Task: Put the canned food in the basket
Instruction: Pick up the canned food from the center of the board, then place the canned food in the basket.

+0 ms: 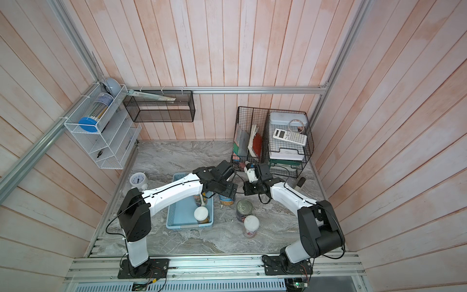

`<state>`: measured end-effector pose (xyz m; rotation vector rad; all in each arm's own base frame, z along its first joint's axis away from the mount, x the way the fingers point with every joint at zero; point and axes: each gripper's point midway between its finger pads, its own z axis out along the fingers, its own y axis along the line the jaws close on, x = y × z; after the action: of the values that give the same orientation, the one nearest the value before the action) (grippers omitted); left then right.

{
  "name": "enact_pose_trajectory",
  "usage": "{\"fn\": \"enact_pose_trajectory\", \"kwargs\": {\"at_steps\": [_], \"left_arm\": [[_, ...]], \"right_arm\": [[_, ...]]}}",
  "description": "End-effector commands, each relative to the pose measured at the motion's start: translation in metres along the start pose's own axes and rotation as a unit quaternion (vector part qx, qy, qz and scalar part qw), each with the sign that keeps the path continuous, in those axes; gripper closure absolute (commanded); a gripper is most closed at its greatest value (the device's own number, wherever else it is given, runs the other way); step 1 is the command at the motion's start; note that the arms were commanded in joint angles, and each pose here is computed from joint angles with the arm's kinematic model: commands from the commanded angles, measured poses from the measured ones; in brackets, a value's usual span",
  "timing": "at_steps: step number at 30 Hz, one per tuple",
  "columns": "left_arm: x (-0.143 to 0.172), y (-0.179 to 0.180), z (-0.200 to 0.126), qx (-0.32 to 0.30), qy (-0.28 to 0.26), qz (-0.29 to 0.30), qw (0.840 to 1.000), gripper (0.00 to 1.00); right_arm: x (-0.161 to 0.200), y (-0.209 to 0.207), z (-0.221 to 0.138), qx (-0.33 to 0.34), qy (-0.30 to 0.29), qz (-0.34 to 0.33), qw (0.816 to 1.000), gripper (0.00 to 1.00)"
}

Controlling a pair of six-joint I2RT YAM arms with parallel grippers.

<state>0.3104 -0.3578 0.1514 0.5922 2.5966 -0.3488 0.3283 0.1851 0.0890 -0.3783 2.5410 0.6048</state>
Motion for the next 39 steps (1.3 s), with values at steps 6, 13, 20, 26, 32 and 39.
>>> {"fn": "enact_pose_trajectory", "kwargs": {"at_steps": [6,13,20,26,32,39], "left_arm": [[-0.097,0.077,-0.181,-0.035,-0.209,-0.066,0.975,0.5],[-0.071,0.2,-0.222,-0.136,-0.212,-0.134,0.959,0.5],[-0.038,0.223,-0.163,-0.119,-0.18,-0.157,0.964,0.5],[-0.029,0.223,-0.131,-0.101,-0.16,-0.164,0.968,0.5],[-0.013,0.232,-0.104,-0.112,-0.133,-0.168,0.97,0.5],[-0.005,0.236,-0.079,-0.11,-0.13,-0.175,0.97,0.5]], "right_arm": [[-0.002,-0.001,-0.006,0.011,-0.008,-0.012,1.0,1.0],[-0.002,-0.006,-0.006,0.026,-0.003,-0.005,1.0,1.0],[0.001,-0.014,-0.015,0.056,0.001,0.015,0.998,1.0],[0.006,-0.014,-0.022,0.059,0.001,0.016,0.998,1.0],[0.017,-0.017,-0.02,0.062,0.008,0.024,0.998,1.0],[0.043,-0.035,-0.017,0.099,0.032,0.059,0.993,1.0]]}}
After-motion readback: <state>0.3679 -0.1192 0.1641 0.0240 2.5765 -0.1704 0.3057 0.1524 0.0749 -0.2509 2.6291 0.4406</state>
